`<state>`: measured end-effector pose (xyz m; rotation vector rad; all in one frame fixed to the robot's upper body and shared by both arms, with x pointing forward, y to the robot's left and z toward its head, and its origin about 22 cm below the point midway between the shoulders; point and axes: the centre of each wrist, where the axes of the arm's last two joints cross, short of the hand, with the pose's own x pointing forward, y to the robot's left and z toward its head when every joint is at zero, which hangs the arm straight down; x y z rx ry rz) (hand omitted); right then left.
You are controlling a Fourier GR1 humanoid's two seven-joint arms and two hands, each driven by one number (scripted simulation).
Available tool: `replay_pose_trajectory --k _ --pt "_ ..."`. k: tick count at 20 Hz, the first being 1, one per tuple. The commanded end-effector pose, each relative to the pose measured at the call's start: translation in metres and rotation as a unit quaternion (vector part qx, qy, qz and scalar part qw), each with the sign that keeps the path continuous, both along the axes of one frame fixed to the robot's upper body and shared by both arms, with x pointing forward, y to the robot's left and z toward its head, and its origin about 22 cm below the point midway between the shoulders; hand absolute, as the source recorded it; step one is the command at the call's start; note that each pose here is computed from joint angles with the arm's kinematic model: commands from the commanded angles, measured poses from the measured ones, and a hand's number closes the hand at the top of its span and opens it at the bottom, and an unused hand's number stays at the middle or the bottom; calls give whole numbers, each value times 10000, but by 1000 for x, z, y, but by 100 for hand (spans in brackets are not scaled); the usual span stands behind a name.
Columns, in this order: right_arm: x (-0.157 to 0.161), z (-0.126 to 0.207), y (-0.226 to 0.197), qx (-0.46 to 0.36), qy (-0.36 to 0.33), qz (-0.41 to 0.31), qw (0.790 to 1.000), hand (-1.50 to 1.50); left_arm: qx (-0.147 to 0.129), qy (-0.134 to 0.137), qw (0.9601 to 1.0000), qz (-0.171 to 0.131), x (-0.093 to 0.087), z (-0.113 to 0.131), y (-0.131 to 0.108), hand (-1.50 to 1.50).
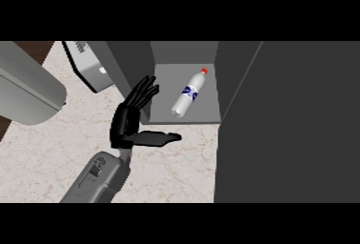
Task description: Pick up the bottled water, place it into the cabinet and close the cabinet
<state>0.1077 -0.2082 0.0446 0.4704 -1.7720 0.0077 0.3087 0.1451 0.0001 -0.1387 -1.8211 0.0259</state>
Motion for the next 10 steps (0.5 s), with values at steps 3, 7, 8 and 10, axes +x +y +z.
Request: replay_pose_trajectory --k 3,7,8,10 --pt "-5 19 -8 -56 25 -14 10000 -150 -343 -587 9977 -1 9 49 5 -150" --pt "-7 12 -10 8 85 -43 10000 -150 -655 -593 9961 49 -27 62 0 -150" --pt "8 7 -17 -20 122 9 9999 -150 -689 -595 9958 -43 -39 49 13 -150" --pt "-8 19 -4 -93 6 -19 10000 -150 -717 -581 9957 -30 -53 65 10 -150"
